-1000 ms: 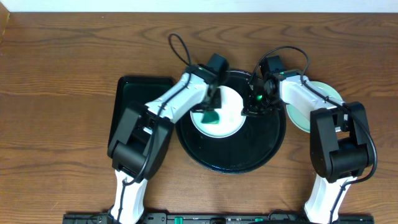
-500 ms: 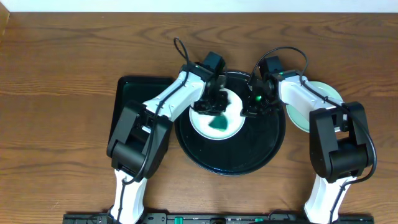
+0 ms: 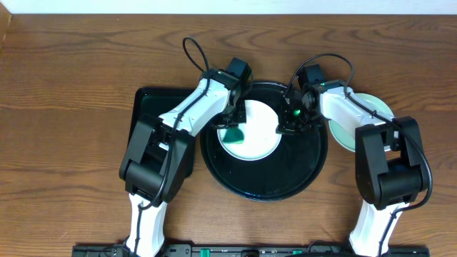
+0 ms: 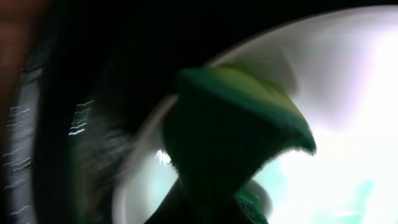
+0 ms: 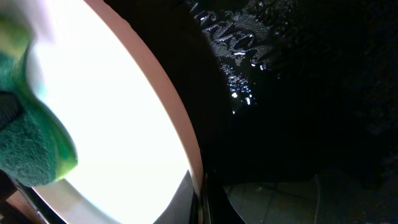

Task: Clean dirty plates on tray and stack at the side
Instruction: 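Scrub white plate with sponge while right gripper holds its rim, then lift left gripper with sponge back toward the small dark tray, then lift white plate with right gripper and place it on the mint stack, then lower sponge into small dark tray and release it with left gripper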

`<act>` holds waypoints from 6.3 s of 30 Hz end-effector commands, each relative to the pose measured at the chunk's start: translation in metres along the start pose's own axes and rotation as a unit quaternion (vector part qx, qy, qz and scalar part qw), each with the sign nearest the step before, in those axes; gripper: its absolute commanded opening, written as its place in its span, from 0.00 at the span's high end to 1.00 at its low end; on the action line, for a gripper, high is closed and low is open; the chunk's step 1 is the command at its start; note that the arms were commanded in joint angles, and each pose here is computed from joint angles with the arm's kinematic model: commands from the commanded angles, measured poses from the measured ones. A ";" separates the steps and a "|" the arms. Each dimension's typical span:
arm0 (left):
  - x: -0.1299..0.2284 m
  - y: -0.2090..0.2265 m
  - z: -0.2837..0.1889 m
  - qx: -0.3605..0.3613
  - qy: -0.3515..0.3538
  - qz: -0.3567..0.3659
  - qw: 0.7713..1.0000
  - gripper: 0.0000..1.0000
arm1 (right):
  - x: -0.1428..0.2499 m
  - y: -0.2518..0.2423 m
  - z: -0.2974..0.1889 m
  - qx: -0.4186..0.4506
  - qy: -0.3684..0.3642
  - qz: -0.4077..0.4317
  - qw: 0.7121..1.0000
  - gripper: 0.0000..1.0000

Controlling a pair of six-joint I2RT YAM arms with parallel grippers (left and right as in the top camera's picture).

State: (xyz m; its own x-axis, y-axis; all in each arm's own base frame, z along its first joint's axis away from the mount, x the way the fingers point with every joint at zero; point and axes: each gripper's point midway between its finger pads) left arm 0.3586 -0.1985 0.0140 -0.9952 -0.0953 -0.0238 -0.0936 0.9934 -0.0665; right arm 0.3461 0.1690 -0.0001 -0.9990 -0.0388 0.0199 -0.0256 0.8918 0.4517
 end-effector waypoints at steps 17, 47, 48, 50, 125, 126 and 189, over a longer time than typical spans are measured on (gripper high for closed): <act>0.078 -0.097 0.006 0.214 0.102 0.211 0.948 0.93 | 0.033 -0.008 0.027 0.008 0.062 0.009 0.998 0.99; -0.028 0.047 -0.080 -0.041 -0.004 -0.003 0.999 0.93 | 0.030 -0.012 0.018 0.037 0.047 0.012 0.998 0.99; -0.033 0.056 -0.094 -0.040 -0.009 -0.012 0.999 0.93 | 0.028 -0.013 0.013 0.047 0.040 0.008 0.998 0.99; -0.041 0.080 -0.117 -0.035 -0.020 -0.036 0.999 0.93 | 0.025 -0.010 -0.005 0.072 0.019 -0.003 0.997 0.99; -0.049 0.092 -0.131 0.015 -0.031 -0.074 0.997 0.93 | 0.064 -0.179 -0.269 0.191 -0.278 0.347 0.875 0.99; -0.049 0.092 -0.131 0.015 -0.031 -0.074 0.997 0.93 | 0.068 -0.187 -0.270 0.194 -0.280 0.361 0.868 0.99; 0.009 0.194 -0.043 -0.039 0.084 -0.103 0.990 0.93 | -0.005 -0.064 -0.188 0.162 -0.173 0.042 0.971 0.43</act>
State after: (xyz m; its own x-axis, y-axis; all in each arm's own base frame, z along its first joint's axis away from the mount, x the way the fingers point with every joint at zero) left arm 0.3338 -0.0024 0.0459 -0.9376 -0.3137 0.1500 -0.3100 0.9495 0.0480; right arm 0.3563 0.0239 0.1336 -0.9492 0.1712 -0.2641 0.1340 0.9791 0.1531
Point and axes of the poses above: each gripper's point midway between its finger pads, its own z axis out along the fingers, its own y axis along the line the jaws close on, x = y × z, and after that the axes turned 1 degree about -z, right-handed
